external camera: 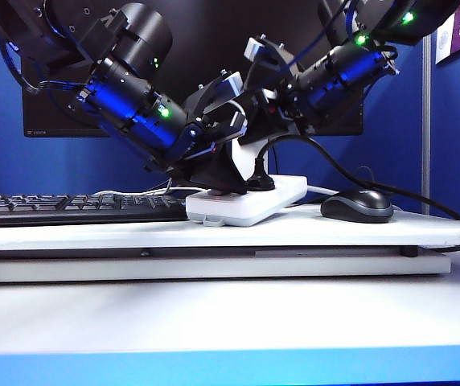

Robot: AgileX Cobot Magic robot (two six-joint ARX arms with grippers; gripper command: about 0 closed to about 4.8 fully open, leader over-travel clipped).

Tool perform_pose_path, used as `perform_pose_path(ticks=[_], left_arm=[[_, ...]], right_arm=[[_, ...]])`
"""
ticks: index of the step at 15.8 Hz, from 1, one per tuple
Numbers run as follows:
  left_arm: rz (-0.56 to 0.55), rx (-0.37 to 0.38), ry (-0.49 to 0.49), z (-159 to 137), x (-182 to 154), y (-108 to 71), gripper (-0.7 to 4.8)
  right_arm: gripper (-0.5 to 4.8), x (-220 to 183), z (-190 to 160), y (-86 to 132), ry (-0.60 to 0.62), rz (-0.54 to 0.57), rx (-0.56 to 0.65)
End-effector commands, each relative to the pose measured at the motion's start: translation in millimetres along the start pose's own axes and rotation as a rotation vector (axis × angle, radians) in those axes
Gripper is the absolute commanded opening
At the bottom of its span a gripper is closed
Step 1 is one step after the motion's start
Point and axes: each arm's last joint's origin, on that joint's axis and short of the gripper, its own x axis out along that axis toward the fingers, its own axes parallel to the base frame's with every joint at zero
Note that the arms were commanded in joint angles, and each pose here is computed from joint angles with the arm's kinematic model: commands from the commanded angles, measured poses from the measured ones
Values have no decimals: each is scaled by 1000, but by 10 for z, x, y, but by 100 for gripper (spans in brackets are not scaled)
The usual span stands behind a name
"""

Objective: Unplug the white charger from the socket, then place it next to the socket.

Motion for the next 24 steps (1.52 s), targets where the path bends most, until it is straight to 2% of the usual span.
perform_pose_path(ticks=[1,3,4,6,7,8,10,12,13,15,20,24], left_arm=[[-12,-44,132,-202,53,-17,-5],[-12,-44,131,-202,53,-17,-5],[-12,-45,133,-207,58,-16,-5],[-13,-45,135,-212,63,-16,-5],[-12,-45,135,-212,63,-16,-5],[-12,-45,135,-212,63,-16,-5],[-13,-46,136,-213,63,-16,-5],[-13,-45,135,-212,63,-16,-5],[-13,-46,136,-213,63,-16,-5],[-13,-46,136,-213,63,-16,-5],[-13,-45,136,-215,66,-16,-5],[-13,-36,131,-203,56,-18,-5]], right_arm=[[0,-124,313,20,-174,16,-149],[0,-124,318,30,-180,56,-29],[0,-129,308,20,-177,61,-20],[0,-148,305,15,-170,41,-205],[0,-144,314,41,-169,43,-247],[0,-144,316,43,-170,44,-248],[0,-143,316,42,-169,56,-129],[0,-134,274,59,-134,60,-269],[-1,-110,266,103,-116,59,-294],[0,-103,280,120,-123,70,-185],[0,-103,284,108,-119,33,-214],[0,-116,303,84,-112,-37,-181]])
